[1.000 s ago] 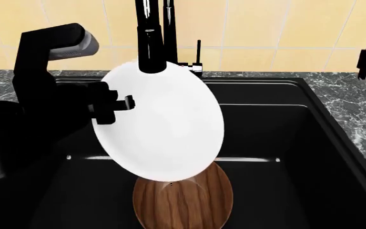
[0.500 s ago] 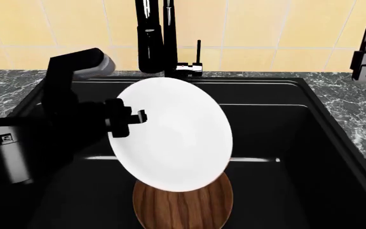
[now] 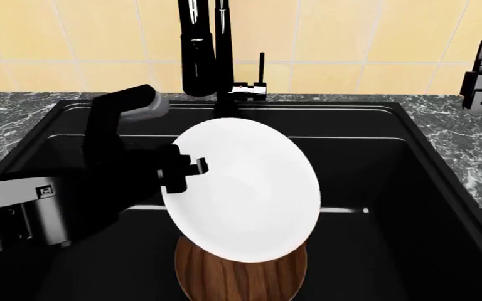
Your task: Stack the bowls in the sink.
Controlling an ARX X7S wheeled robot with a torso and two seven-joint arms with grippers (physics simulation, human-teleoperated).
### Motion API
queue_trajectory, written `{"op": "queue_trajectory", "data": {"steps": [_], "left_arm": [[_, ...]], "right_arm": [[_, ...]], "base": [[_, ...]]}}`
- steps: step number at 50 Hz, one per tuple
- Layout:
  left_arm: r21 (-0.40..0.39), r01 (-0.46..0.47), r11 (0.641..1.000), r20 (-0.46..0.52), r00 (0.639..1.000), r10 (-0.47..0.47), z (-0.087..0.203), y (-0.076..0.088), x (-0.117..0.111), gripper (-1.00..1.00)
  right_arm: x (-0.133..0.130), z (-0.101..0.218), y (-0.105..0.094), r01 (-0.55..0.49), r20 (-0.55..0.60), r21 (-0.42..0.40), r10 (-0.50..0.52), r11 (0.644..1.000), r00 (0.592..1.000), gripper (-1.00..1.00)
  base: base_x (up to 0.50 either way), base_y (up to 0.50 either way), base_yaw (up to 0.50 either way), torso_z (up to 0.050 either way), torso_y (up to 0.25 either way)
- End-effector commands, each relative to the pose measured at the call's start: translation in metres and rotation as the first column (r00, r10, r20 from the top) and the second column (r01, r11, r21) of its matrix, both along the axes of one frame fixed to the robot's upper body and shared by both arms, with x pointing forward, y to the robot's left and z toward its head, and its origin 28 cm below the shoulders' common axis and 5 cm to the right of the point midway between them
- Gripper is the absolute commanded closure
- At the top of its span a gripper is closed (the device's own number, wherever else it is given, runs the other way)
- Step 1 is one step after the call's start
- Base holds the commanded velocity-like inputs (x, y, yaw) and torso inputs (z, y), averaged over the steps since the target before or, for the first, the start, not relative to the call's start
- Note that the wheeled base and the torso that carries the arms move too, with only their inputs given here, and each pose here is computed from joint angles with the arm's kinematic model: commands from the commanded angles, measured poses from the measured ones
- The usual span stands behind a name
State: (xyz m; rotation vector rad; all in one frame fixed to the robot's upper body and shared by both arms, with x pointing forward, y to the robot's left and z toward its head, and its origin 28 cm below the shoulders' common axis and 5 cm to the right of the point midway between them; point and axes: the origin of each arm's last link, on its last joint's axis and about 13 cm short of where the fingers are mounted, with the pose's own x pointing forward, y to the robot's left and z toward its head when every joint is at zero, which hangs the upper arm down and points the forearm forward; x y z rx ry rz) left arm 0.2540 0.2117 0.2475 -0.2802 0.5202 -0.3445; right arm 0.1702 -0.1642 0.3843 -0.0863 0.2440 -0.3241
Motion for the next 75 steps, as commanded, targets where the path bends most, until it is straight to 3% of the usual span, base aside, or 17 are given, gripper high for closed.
{"op": "queue_trajectory", "data": {"steps": [1, 33, 51, 75], "left_arm": [[-0.043, 0.031, 0.999, -0.028, 0.999, -0.032, -0.012, -0.004, 0.003, 1.00], [-0.047, 0.042, 0.998, -0.110, 0.993, -0.047, -0.034, -0.009, 0.010, 1.00], [0.010, 0.007, 1.000, -0.127, 0.992, -0.005, -0.042, -0.008, 0.014, 1.00], [0.036, 0.040, 0.999, -0.151, 0.988, -0.035, -0.048, -0.015, 0.018, 1.00]], "right_arm": [[0.000, -0.001, -0.001, 0.003, -0.002, 0.003, -0.003, 1.000, 1.000, -1.00], [0.002, -0.003, -0.003, 0.015, -0.007, 0.009, -0.015, 1.000, 1.000, -1.00], [0.002, -0.004, -0.003, 0.016, -0.010, 0.007, -0.016, 1.000, 1.000, -1.00], [0.001, -0.004, -0.005, 0.019, -0.009, 0.013, -0.019, 1.000, 1.000, -1.00]], "base": [[0.00, 0.00, 0.00, 0.000, 0.000], [0.00, 0.00, 0.00, 0.000, 0.000], [0.00, 0.00, 0.00, 0.000, 0.000], [0.00, 0.00, 0.00, 0.000, 0.000]]}}
